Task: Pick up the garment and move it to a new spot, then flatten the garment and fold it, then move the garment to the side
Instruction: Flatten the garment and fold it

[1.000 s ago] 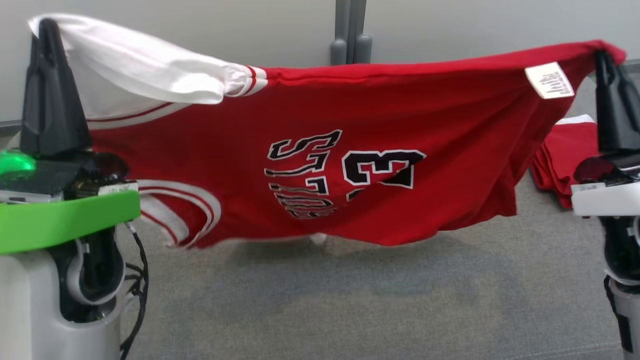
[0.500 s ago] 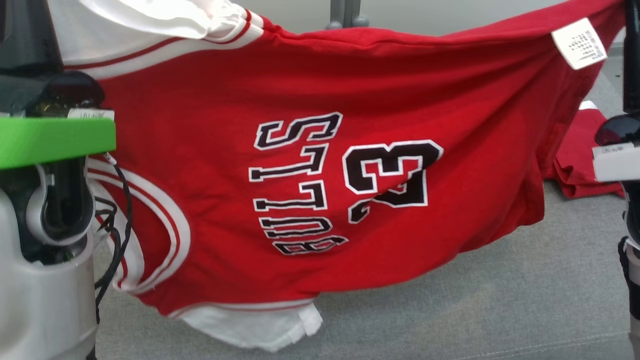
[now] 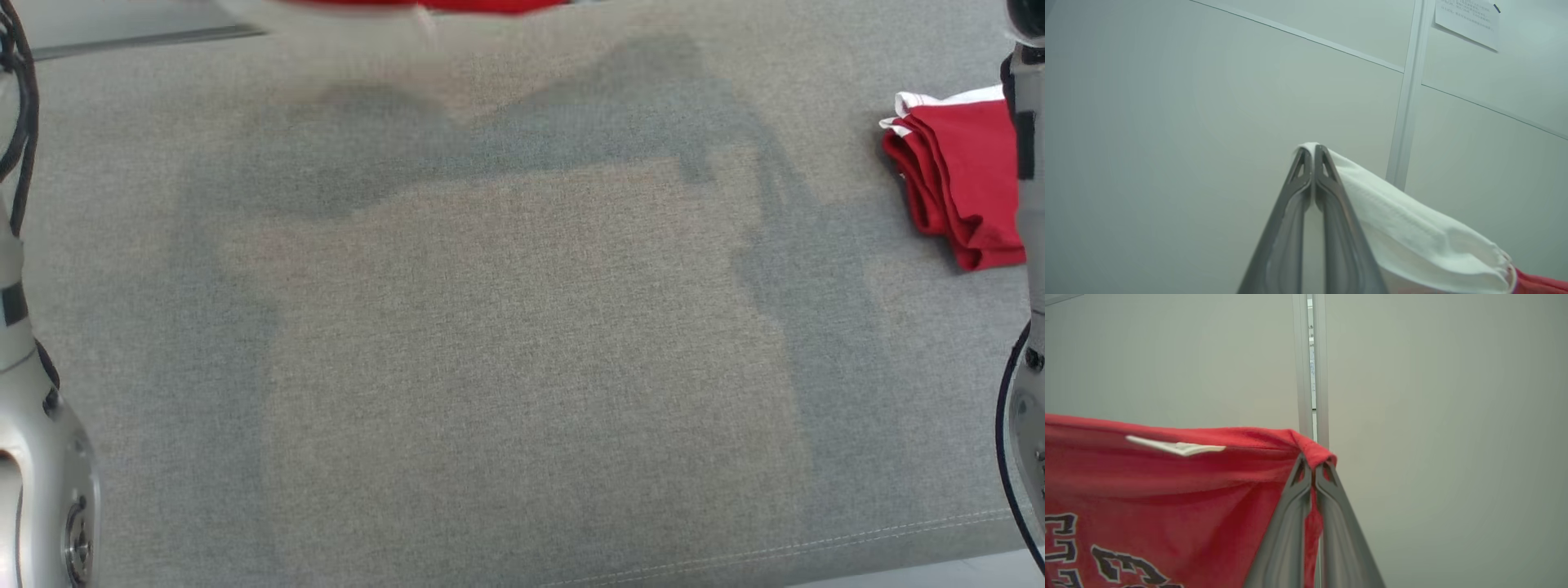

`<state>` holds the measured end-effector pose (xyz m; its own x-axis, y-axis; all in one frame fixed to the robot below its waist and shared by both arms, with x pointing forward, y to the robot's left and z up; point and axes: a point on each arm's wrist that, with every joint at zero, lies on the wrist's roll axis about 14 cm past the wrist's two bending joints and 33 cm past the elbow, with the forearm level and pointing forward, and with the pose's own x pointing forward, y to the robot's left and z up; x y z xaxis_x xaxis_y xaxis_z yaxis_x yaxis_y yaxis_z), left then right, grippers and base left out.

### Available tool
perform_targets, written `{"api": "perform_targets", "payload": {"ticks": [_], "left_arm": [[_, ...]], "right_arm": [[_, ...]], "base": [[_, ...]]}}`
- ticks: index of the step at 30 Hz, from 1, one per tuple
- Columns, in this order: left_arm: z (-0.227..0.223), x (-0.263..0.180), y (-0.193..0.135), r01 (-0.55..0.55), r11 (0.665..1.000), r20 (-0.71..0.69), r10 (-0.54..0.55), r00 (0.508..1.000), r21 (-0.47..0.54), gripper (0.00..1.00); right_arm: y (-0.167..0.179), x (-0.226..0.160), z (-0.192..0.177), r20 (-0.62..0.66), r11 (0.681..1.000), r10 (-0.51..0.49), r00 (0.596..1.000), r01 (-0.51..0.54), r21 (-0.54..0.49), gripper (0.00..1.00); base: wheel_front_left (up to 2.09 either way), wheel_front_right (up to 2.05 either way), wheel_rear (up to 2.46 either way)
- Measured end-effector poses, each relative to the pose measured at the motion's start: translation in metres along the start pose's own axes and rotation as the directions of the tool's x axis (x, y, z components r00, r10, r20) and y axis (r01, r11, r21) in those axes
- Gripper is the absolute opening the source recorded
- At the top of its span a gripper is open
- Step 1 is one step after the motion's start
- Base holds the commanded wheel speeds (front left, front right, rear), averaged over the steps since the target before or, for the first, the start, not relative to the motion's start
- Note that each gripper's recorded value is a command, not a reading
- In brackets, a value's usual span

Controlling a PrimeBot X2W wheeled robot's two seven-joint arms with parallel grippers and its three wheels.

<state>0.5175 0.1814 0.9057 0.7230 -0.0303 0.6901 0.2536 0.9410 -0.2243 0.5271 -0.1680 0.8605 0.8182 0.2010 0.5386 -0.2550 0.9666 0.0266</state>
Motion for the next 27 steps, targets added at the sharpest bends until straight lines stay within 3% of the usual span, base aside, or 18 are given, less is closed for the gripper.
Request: {"api": "perform_targets", "payload": {"ticks": [3, 7, 12, 17, 20, 27], "left_arm": [[-0.022, 0.003, 0.009, -0.017, 1.0, -0.007, 0.017, 1.0, -0.023, 0.0], [-0.082, -0.03, 0.029, -0.043, 0.999, -0.146, 0.038, 0.989, -0.027, 0.0], [-0.157, -0.125, 0.054, -0.142, 0.987, -0.349, 0.108, 0.931, -0.074, 0.0], [-0.196, -0.246, 0.071, -0.298, 0.951, -0.537, 0.212, 0.816, -0.077, 0.0], [-0.196, -0.28, 0.065, -0.334, 0.939, -0.579, 0.226, 0.783, -0.085, 0.0], [-0.176, -0.312, 0.054, -0.368, 0.925, -0.59, 0.247, 0.769, -0.093, 0.0]], "right_arm": [[-0.008, 0.008, -0.035, -0.053, 0.999, -0.021, 0.998, 0.019, -0.043, 0.0], [-0.007, -0.015, -0.123, -0.261, 0.999, -0.026, 0.965, 0.019, -0.028, 0.0], [-0.008, -0.093, -0.232, -0.527, 1.0, -0.027, 0.849, 0.02, -0.019, 0.0], [0.013, -0.18, -0.302, -0.705, 0.997, 0.011, 0.709, 0.05, 0.067, 0.0], [0.021, -0.202, -0.309, -0.734, 0.992, 0.032, 0.678, 0.066, 0.104, 0.0], [0.012, -0.205, -0.286, -0.691, 0.986, 0.033, 0.722, 0.091, 0.142, 0.0]], "base": [[0.0, 0.0, 0.0], [0.0, 0.0, 0.0], [0.0, 0.0, 0.0], [0.0, 0.0, 0.0], [0.0, 0.0, 0.0], [0.0, 0.0, 0.0]]}}
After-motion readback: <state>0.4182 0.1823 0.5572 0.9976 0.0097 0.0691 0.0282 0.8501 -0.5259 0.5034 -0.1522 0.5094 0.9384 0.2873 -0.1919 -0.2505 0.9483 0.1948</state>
